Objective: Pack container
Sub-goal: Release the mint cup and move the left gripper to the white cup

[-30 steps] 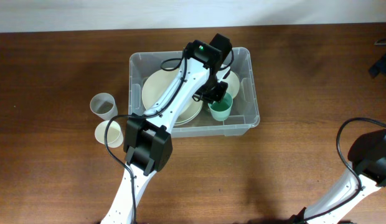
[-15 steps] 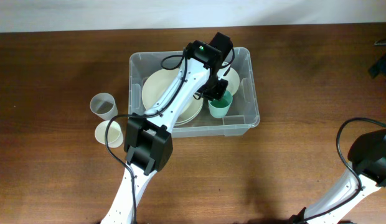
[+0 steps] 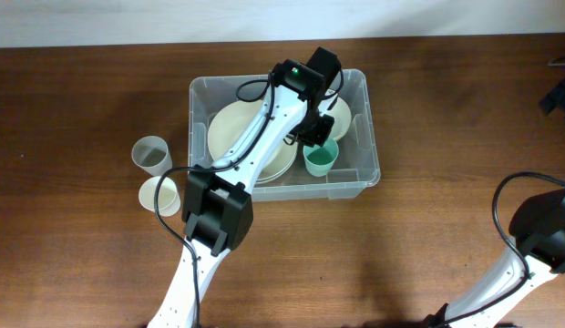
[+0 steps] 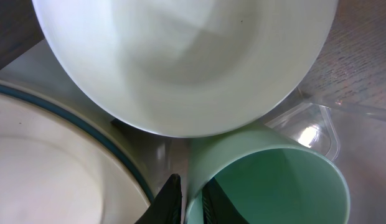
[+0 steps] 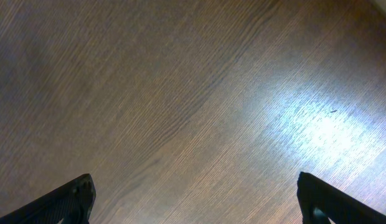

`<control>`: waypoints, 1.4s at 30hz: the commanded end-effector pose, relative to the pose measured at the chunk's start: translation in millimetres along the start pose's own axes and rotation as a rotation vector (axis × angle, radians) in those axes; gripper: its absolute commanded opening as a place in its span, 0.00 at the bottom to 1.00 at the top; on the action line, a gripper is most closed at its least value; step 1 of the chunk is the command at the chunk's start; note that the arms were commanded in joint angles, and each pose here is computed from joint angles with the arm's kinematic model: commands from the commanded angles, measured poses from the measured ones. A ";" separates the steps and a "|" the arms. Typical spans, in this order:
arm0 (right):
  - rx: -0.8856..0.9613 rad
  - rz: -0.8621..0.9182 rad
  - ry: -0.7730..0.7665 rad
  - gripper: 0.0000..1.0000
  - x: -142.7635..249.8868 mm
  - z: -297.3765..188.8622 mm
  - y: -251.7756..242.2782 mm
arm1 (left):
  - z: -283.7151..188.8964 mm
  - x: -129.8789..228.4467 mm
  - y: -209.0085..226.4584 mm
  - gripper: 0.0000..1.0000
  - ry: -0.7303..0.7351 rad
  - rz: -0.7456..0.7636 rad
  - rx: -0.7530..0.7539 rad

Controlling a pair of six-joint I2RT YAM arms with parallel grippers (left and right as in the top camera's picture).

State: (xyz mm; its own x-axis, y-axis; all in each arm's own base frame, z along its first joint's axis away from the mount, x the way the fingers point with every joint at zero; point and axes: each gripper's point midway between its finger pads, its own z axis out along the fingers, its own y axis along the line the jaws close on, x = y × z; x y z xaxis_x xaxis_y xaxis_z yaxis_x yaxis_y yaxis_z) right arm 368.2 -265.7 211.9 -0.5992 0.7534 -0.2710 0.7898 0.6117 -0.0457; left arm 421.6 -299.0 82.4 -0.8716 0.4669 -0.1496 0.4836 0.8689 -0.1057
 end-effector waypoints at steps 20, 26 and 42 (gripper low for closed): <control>0.018 0.010 0.013 0.99 -0.5 7.1 -4.7 | -93.1 -31.4 32.8 0.38 -0.203 -0.046 -0.014; 0.018 0.010 0.013 0.99 -0.5 7.1 -4.7 | -165.2 -21.3 84.9 0.64 -0.325 -0.134 -0.080; 0.018 0.010 0.013 0.99 -0.5 7.1 -4.7 | -254.8 74.3 266.9 0.87 -0.381 -0.617 -0.235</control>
State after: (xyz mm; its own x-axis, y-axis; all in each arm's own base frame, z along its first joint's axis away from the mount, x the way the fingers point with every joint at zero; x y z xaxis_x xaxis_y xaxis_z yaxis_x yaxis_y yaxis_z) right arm 368.2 -265.7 211.9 -0.5989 0.7536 -0.2710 0.7900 0.6114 -0.0456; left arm 483.7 -22.3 280.7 -0.8765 -0.0759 -0.4754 -0.0481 0.9964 -0.0705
